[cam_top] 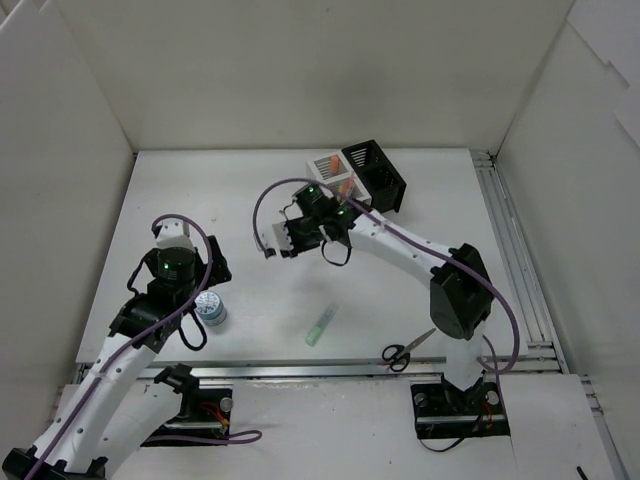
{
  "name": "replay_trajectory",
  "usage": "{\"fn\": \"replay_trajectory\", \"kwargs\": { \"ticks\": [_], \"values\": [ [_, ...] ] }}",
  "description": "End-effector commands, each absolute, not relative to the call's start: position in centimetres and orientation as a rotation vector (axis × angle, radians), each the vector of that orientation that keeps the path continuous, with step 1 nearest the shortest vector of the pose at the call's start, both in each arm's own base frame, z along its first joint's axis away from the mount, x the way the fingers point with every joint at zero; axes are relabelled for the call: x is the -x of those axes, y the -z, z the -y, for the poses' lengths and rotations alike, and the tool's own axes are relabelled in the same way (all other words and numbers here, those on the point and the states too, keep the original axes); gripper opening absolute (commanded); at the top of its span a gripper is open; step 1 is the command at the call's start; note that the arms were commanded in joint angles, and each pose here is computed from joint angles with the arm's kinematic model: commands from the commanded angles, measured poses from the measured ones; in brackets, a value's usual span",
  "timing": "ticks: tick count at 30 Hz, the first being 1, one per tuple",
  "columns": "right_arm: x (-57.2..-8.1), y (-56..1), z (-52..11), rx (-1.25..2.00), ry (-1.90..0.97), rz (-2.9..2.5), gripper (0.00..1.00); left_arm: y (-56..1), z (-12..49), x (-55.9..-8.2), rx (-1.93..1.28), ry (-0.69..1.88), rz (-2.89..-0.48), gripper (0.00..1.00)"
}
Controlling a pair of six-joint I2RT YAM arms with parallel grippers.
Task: Sort the stationery into containers
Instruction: Pick up the pen from the center of the board, then place the pen in the storage box.
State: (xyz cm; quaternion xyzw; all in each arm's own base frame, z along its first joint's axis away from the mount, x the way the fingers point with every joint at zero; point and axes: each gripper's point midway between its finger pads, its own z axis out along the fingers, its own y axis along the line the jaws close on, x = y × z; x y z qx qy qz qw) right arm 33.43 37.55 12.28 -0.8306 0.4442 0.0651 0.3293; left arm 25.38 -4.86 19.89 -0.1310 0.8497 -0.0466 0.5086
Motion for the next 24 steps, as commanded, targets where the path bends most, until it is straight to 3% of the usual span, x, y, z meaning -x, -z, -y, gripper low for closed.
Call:
{"fn": "replay_trajectory", "kwargs": {
  "ticks": [1, 7, 10, 24],
  "values": [
    [-37.0, -21.7, -37.8, 1.756, -0.322, -1.225, 0.00, -21.5, 5.3, -26.3, 0.308, 0.148, -2.003, 1.00],
    [-45.8, -30.3, -34.2, 1.111, -0.365, -1.259, 0.00, -21.6, 5.8, -26.8, 0.267, 0.159, -1.999, 0.99],
    [-48.6, -32.0, -32.9, 0.994, -0.464, -1.292, 0.00, -21.7, 6.0, -27.2, 0.248, 0.149, -2.012, 1.00],
    [-56.9, -28.1, -31.0, 0.803, -0.430, -1.379, 0.02, -20.2, 7.8, -30.4, 0.132, 0.154, -2.106, 0.99]
  ]
}}
